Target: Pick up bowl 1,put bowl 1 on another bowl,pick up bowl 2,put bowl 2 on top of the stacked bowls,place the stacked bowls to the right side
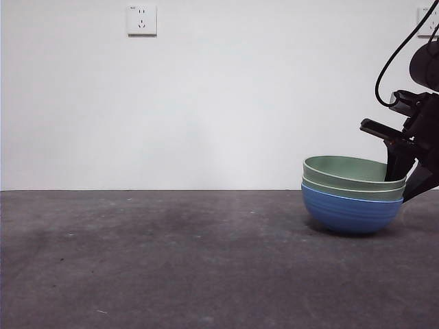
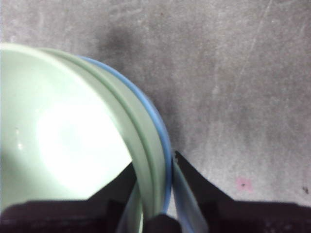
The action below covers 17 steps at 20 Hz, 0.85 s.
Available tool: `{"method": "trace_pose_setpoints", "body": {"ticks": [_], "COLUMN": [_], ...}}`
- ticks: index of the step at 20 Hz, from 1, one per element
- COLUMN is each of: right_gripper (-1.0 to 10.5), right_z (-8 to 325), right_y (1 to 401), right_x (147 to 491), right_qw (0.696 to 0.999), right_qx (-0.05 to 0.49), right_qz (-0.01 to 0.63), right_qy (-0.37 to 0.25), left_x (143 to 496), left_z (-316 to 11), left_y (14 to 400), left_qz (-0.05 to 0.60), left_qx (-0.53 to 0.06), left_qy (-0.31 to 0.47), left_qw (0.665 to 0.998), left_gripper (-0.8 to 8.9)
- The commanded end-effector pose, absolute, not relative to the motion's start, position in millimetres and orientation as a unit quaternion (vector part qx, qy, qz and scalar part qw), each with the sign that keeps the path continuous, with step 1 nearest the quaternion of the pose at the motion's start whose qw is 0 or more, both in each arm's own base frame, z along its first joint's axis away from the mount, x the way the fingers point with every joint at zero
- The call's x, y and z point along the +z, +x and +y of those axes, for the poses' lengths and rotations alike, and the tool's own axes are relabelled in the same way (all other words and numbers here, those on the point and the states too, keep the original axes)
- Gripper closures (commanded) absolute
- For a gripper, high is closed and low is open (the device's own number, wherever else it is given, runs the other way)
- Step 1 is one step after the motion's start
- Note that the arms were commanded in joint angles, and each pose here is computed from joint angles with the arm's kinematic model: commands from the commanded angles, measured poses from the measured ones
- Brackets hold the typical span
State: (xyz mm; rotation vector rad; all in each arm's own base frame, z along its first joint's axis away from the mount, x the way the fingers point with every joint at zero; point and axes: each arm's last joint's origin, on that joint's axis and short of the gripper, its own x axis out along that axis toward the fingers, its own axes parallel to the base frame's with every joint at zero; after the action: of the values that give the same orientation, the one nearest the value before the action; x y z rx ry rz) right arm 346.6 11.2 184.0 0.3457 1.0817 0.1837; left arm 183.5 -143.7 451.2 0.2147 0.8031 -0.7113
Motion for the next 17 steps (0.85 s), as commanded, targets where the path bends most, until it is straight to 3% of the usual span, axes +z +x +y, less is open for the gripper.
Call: {"method": "trace_pose_setpoints", "body": {"ticks": [1, 10, 14, 17], "right_gripper": [7.5, 7.4, 5.8, 5.6], "right_z": [13.6, 13.9, 13.9, 13.6], "right_y": [344.1, 342.4, 337.3, 329.8], "right_x": [167.4, 175.2, 196.6, 216.7], "right_qw": [0.821, 0.827, 0.846, 0.859], "right_qx": [0.085, 0.092, 0.098, 0.102], "right_qz": [0.542, 0.532, 0.502, 0.478], "right_qy": [0.157, 0.155, 0.152, 0.15], "left_x": [451.5, 451.8, 452.1, 452.7], "left_z": [-144.6, -144.8, -145.0, -145.4], "left_y": [183.4, 183.8, 184.0, 184.5], "left_qz": [0.379, 0.376, 0.374, 0.37], "left_qx": [-0.341, -0.342, -0.342, -0.343], "left_qy": [0.105, 0.104, 0.105, 0.104], "left_qw": [0.854, 0.855, 0.856, 0.857], "left_gripper": [5.31, 5.31, 5.31, 5.3]}}
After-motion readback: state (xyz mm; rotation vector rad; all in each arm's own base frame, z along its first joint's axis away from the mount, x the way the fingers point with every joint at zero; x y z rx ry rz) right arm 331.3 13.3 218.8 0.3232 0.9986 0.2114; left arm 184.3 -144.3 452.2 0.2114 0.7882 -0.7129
